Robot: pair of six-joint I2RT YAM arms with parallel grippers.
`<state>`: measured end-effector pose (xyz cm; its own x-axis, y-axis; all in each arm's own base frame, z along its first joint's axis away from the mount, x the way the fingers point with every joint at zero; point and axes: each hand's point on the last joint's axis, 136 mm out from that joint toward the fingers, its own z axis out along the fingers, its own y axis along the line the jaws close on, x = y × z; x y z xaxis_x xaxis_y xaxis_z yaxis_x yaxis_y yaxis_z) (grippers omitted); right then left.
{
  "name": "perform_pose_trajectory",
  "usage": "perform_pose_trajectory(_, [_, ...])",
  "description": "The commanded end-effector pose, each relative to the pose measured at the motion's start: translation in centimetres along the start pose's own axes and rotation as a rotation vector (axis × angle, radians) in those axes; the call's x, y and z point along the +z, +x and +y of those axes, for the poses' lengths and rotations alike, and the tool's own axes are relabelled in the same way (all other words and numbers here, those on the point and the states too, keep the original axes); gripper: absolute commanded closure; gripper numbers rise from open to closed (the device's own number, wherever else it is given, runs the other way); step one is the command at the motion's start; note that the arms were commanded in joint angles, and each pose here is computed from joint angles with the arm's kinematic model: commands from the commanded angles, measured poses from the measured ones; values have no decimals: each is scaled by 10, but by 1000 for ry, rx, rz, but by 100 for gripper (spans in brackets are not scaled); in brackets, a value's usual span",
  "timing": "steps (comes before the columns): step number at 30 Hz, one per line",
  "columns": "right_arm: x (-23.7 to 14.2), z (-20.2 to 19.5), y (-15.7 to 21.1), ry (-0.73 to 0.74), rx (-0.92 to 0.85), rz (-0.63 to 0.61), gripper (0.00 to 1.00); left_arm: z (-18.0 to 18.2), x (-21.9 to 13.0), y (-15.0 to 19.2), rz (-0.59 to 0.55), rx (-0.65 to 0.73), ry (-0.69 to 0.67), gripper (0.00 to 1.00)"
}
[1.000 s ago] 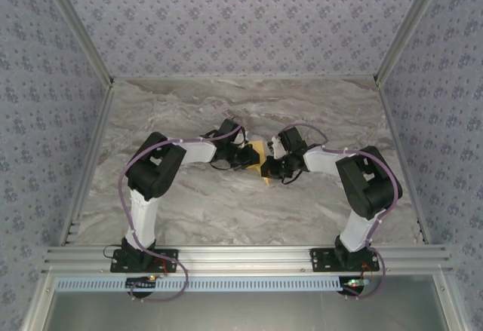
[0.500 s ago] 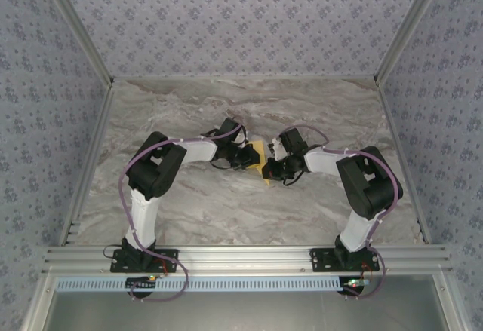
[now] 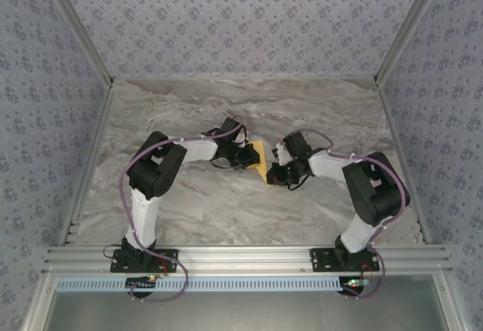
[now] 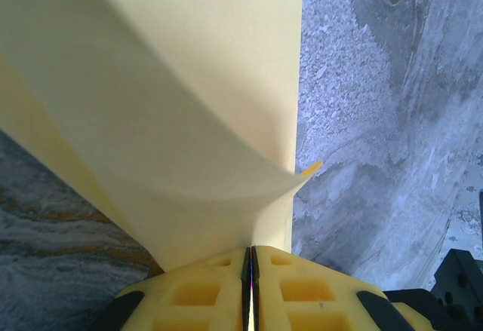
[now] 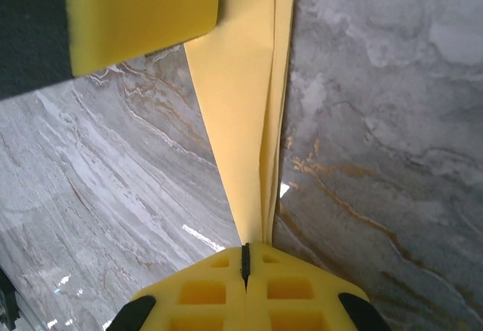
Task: Fold a paper plane with a square sheet of paper (pick it up from the middle)
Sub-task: Fold the wing for the fifth time at the center of the table.
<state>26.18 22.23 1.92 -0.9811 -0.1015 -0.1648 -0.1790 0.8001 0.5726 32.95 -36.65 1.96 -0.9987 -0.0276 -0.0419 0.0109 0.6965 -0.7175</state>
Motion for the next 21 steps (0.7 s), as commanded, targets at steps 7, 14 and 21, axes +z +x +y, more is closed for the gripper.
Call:
perform_pose_trajectory(7, [-30, 8, 8, 18, 23, -25, 97, 75, 21, 13, 15, -93, -214, 86])
perform_pose_trajectory(14, [-26, 29, -35, -47, -5, -130, 97, 66, 21, 11, 12, -72, -183, 86])
perform_pose_trajectory(21, [2, 26, -47, -78, 10, -91, 100, 66, 20, 12, 11, -74, -184, 86])
